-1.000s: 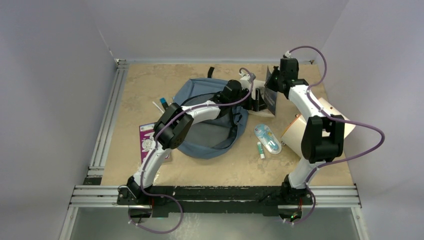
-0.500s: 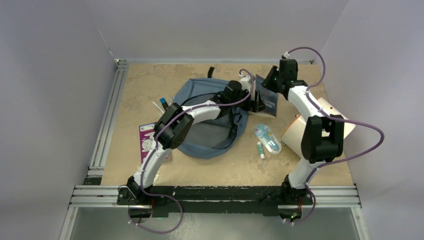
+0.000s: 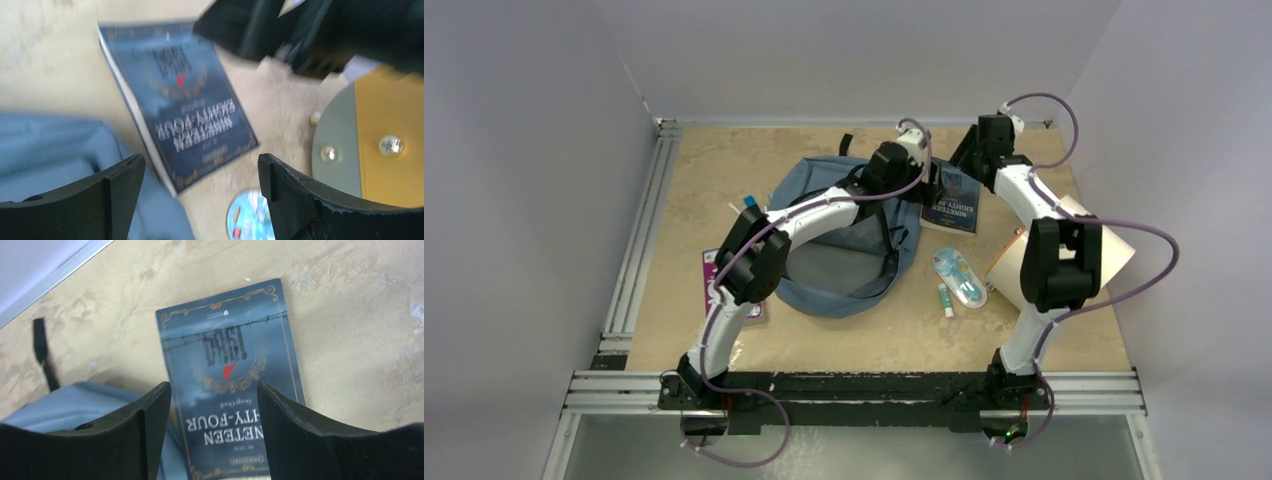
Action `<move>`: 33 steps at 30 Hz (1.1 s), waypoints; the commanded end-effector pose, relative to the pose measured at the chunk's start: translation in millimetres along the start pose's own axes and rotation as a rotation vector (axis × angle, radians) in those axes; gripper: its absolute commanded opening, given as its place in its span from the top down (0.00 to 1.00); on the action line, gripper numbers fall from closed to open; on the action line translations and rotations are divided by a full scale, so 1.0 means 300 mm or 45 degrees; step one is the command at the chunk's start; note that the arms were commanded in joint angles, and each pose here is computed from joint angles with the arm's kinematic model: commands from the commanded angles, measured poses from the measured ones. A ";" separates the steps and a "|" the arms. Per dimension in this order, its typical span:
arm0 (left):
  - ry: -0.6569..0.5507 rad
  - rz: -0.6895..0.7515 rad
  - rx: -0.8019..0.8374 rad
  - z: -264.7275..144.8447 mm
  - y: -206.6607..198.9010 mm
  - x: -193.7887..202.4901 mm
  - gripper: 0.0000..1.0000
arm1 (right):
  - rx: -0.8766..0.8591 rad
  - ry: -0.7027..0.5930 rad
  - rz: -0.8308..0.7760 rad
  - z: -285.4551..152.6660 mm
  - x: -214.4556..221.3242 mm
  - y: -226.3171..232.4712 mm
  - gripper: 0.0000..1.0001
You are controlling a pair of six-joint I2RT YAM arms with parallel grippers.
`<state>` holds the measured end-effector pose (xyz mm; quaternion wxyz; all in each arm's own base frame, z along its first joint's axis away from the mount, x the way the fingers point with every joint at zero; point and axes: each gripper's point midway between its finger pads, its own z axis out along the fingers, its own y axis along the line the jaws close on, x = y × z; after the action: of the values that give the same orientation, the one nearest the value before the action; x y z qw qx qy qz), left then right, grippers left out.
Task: Pack the student bag
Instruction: Pick up the book from the center of the board.
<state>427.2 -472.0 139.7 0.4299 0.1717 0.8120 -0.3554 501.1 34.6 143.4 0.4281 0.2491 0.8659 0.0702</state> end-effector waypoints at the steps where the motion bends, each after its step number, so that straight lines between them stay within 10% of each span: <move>1: -0.045 0.137 -0.051 0.078 0.016 -0.124 0.17 | 0.153 -0.072 0.066 0.083 -0.060 -0.061 0.33; 20: 0.035 0.168 -0.061 0.304 0.210 0.018 0.19 | 0.219 0.026 0.140 0.263 -0.052 -0.199 0.31; 33: 0.179 0.097 0.035 0.334 0.218 0.190 0.42 | 0.176 0.089 0.139 0.264 -0.022 -0.219 0.31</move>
<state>504.9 -496.3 55.3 0.4227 0.2267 0.8176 -0.3185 535.7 -33.7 60.0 0.3595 0.3303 0.8723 0.0278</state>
